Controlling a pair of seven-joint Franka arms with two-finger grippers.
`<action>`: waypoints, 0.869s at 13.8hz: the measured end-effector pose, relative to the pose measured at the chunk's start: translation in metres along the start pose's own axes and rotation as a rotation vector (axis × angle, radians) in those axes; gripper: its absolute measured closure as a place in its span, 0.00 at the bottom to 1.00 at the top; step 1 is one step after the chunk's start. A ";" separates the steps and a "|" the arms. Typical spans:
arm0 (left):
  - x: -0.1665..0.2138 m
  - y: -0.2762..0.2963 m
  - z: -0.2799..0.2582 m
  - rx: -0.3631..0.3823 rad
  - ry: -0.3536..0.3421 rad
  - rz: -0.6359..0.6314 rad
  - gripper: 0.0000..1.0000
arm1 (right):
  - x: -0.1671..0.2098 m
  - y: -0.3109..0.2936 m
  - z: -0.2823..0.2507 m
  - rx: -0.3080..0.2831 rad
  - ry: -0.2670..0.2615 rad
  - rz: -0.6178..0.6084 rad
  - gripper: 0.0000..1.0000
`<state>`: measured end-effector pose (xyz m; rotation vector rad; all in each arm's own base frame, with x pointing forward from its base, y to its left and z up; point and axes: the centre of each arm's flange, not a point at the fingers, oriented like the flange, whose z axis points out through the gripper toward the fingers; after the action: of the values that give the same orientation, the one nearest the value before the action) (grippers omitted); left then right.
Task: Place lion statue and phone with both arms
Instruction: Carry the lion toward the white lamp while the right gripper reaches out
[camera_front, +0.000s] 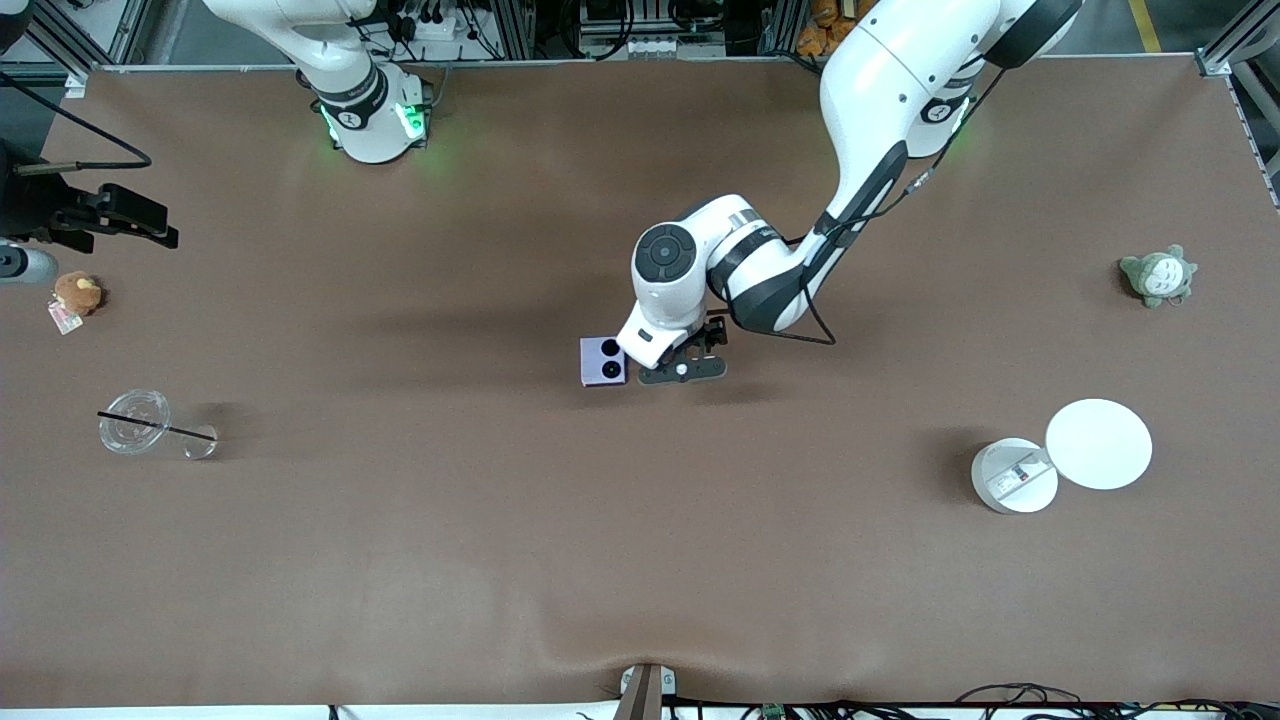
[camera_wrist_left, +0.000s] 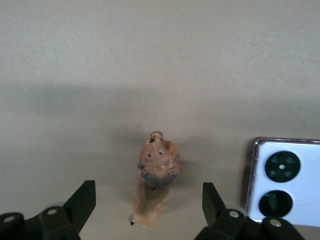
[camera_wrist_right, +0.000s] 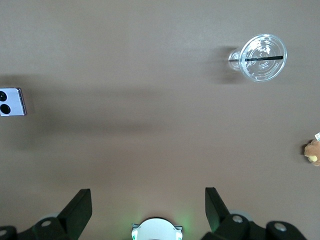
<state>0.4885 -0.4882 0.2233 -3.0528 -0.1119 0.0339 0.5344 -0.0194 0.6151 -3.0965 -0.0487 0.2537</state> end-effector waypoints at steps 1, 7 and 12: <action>0.000 0.000 0.003 0.003 0.003 0.004 0.08 | 0.000 0.001 0.000 0.000 0.000 0.001 0.00; 0.002 0.000 0.013 0.001 0.001 0.007 0.56 | 0.000 0.001 0.000 0.001 -0.001 0.001 0.00; 0.034 -0.041 -0.025 0.090 -0.025 0.101 0.64 | 0.001 -0.001 0.001 0.012 -0.001 0.000 0.00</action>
<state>0.5204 -0.4471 0.2508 -2.9658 0.0408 0.0813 0.5350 -0.0188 0.6141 -3.0843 -0.0477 0.2552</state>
